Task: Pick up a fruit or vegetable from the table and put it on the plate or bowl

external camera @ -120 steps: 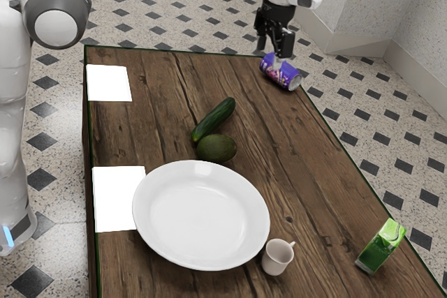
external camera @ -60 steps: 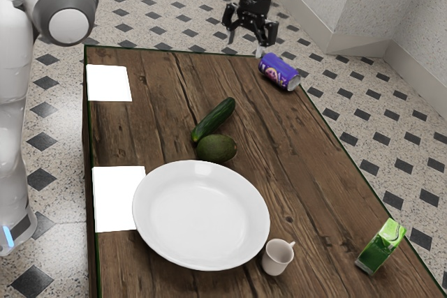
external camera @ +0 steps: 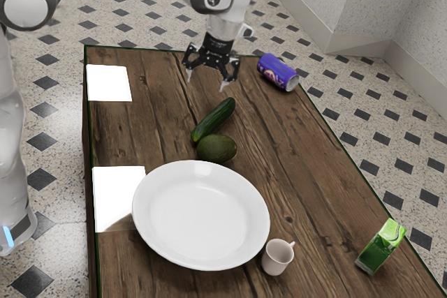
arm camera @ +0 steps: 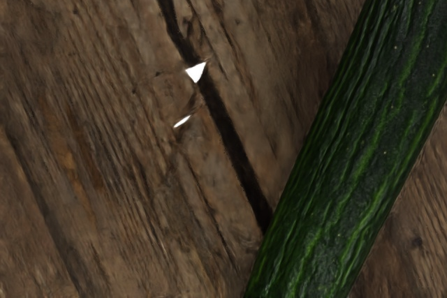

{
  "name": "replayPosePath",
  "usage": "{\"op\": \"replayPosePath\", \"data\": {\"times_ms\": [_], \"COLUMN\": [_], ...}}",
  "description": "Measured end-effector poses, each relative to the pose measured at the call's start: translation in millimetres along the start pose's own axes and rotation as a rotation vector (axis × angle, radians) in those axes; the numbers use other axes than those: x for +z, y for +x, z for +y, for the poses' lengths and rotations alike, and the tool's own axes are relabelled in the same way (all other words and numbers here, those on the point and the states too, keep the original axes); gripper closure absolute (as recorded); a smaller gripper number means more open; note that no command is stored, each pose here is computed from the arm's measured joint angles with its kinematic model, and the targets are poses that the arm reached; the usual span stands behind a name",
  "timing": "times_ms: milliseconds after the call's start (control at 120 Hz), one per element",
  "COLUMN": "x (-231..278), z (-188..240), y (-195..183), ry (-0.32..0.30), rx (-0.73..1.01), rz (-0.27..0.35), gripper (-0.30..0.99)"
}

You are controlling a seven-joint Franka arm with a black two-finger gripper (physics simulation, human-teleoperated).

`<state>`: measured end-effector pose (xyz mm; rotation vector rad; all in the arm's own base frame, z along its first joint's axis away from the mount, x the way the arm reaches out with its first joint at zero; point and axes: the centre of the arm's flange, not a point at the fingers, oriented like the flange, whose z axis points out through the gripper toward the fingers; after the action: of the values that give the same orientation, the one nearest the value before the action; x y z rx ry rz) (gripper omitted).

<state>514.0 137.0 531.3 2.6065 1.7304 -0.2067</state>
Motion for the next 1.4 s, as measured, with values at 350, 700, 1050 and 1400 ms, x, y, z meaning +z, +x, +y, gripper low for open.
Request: {"op": "replayPosePath", "data": {"times_ms": [350, 700, 1050, 1400], "x": [15.1, 22.9, 56.1, 76.4], "z": [13.3, 22.9, 31.3, 48.7], "y": [-16.2, -22.3, -26.5, 1.6], "ry": [-0.025, -0.024, 0.011, 0.035], "rx": [-0.076, -0.004, 0.067, 0.076], "rz": [0.062, 0.095, 0.097, 0.102], "gripper": [0.0, 0.01, 0.01, 0.0]}}
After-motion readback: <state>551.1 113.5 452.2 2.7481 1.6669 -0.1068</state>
